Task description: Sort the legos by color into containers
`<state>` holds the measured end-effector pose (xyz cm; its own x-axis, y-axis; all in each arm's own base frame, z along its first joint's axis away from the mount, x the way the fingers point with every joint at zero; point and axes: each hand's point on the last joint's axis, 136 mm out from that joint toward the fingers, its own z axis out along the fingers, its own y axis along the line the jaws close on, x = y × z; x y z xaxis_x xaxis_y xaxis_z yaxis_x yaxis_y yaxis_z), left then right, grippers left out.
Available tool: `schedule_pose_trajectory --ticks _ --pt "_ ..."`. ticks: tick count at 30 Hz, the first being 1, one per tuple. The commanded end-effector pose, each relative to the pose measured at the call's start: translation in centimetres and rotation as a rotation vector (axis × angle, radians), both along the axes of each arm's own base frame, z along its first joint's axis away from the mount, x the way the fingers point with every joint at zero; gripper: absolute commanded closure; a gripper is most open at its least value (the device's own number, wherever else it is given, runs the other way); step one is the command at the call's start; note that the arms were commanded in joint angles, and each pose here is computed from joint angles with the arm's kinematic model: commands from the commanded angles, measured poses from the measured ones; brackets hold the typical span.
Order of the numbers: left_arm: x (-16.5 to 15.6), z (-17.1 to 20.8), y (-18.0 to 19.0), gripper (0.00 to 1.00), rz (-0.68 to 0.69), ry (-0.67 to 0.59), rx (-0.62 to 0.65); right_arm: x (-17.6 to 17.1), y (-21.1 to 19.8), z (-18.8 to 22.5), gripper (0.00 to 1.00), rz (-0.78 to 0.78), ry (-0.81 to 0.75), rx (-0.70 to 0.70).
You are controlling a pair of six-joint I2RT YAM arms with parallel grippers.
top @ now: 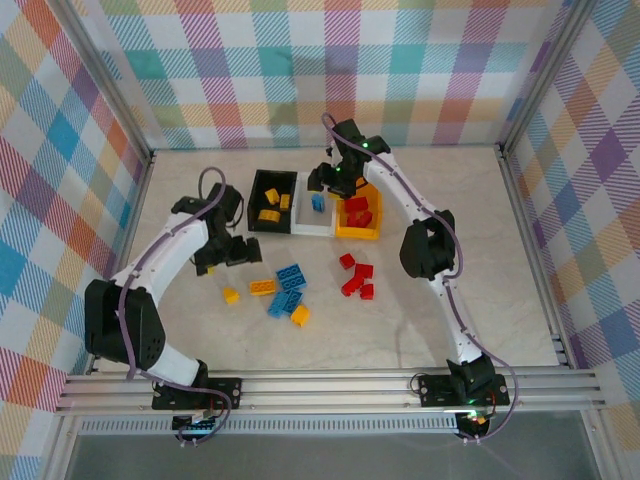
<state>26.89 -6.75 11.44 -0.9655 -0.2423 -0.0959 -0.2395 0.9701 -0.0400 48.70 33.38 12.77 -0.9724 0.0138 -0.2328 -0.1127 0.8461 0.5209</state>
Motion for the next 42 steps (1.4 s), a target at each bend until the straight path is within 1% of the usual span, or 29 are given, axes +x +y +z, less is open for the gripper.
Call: schedule_pose_trajectory --ticks 1,4,8,10,14,19,23,25,27,29,31,33,36,37,40,42 --pt "-2.0 -0.5 1.6 0.00 0.054 0.011 0.040 -1.4 0.7 3.9 0.39 0.029 -0.041 0.035" --pt "-3.2 -2.0 2.3 0.00 0.083 0.042 0.057 -3.5 1.0 5.1 0.38 0.058 -0.041 0.032" --pt "-4.1 -4.4 2.7 0.08 0.132 0.085 0.044 -7.1 1.2 5.9 0.38 0.099 -0.039 0.011" --pt "-4.1 -5.6 2.7 0.12 0.163 0.098 0.017 -9.2 1.1 6.1 0.38 0.121 -0.031 -0.001" --pt "-3.4 -7.1 3.0 0.12 0.191 0.098 0.003 -13.0 0.6 5.4 0.38 0.160 0.012 -0.038" --pt "-1.7 -8.5 2.8 0.15 0.189 0.100 -0.018 -17.6 -0.1 4.3 0.38 0.199 0.055 -0.088" --pt "-0.8 -9.5 2.5 0.23 0.178 0.118 -0.026 -19.3 -1.1 3.5 0.38 0.184 0.081 -0.110" --pt "-0.5 -9.7 2.3 0.30 0.171 0.126 -0.036 -19.8 -1.5 3.1 0.38 0.176 0.091 -0.116" --pt "-0.4 -9.9 2.1 0.42 0.169 0.130 -0.045 -20.0 -1.9 2.8 0.38 0.170 0.097 -0.129" --pt "-0.3 -9.9 1.8 0.51 0.162 0.134 -0.058 -20.4 -2.6 1.9 0.38 0.158 0.125 -0.172" --pt "-0.2 -9.8 1.6 0.58 0.159 0.139 -0.070 -21.3 -2.7 0.8 0.37 0.178 0.167 -0.205" --pt "0.1 -9.4 1.4 0.61 0.154 0.134 -0.077 -22.7 -2.5 -0.5 0.36 0.202 0.205 -0.255" --pt "1.2 -8.1 1.4 0.63 0.149 0.105 -0.083 -24.2 -2.8 -2.6 0.33 0.222 0.242 -0.352" --pt "1.7 -7.5 1.4 0.63 0.146 0.091 -0.084 -24.3 -3.2 -3.2 0.31 0.210 0.251 -0.381" --pt "3.7 -5.6 1.5 0.64 0.145 0.050 -0.093 -23.9 -5.3 -4.2 0.23 0.137 0.267 -0.472" --pt "5.3 -4.1 1.6 0.64 0.146 0.018 -0.099 -23.5 -6.6 -4.4 0.21 0.099 0.279 -0.505"
